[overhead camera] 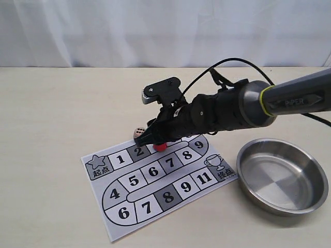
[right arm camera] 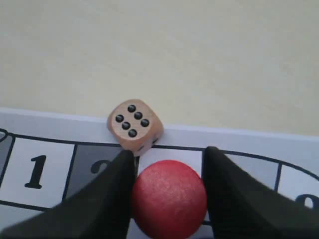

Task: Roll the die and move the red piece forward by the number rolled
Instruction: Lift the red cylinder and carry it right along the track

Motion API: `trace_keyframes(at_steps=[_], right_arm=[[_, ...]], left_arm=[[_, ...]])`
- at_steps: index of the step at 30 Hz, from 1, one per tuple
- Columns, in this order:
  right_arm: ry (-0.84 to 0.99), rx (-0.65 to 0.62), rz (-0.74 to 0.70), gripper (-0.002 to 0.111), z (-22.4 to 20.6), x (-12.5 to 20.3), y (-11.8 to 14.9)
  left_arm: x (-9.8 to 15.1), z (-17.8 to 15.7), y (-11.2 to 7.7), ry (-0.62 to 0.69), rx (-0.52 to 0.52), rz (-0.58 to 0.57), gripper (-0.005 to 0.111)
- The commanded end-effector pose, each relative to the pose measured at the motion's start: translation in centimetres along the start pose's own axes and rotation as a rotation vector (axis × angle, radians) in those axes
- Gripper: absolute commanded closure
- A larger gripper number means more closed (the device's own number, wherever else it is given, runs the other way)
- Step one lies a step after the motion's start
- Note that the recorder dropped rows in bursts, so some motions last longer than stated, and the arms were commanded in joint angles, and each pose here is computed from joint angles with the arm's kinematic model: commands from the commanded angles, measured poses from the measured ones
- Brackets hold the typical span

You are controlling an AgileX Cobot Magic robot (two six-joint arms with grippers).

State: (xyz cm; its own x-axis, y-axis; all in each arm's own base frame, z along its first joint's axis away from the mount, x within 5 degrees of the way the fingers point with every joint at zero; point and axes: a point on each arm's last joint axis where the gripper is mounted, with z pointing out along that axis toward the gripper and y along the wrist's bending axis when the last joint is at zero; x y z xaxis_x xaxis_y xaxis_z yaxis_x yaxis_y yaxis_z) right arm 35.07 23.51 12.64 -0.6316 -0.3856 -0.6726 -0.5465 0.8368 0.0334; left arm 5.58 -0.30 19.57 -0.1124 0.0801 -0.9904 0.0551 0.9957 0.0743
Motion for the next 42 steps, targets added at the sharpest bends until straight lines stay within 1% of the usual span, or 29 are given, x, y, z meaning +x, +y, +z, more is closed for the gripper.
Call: trace_keyframes(at_steps=[1,12,18,21,26,31,39,42], right_arm=[[-0.032,0.004,0.008,0.104,-0.2,-0.2,0.3],[-0.003,-0.006,0.005,0.104,-0.3,0.0,0.4],[-0.067,0.000,-0.026,0.104,-2.3,-1.6,0.1],[-0.095,0.012,-0.015,0.104,-3.2,-2.3,-0.6],[-0.098,0.040,0.032,0.104,-3.6,-2.5,-2.4],[-0.086,0.051,0.052,0.104,-3.0,-2.1,-3.0],[-0.018,0.057,0.061,0.104,-0.1,0.1,-3.1],[-0.009,0.057,0.061,0.104,0.1,0.4,-3.1]], left_arm=[[0.0,0.0,0.0,-0.008,0.003,-0.008,0.107],[0.0,0.0,0.0,-0.008,0.002,-0.006,0.107],[0.0,0.0,0.0,-0.008,0.002,-0.006,0.107],[0.0,0.0,0.0,-0.008,0.002,-0.006,0.107],[0.0,0.0,0.0,-0.008,0.002,-0.006,0.107],[0.0,0.0,0.0,-0.008,0.002,-0.006,0.107],[0.0,0.0,0.0,-0.008,0.002,-0.006,0.107],[0.0,0.0,0.0,-0.008,0.002,-0.006,0.107]])
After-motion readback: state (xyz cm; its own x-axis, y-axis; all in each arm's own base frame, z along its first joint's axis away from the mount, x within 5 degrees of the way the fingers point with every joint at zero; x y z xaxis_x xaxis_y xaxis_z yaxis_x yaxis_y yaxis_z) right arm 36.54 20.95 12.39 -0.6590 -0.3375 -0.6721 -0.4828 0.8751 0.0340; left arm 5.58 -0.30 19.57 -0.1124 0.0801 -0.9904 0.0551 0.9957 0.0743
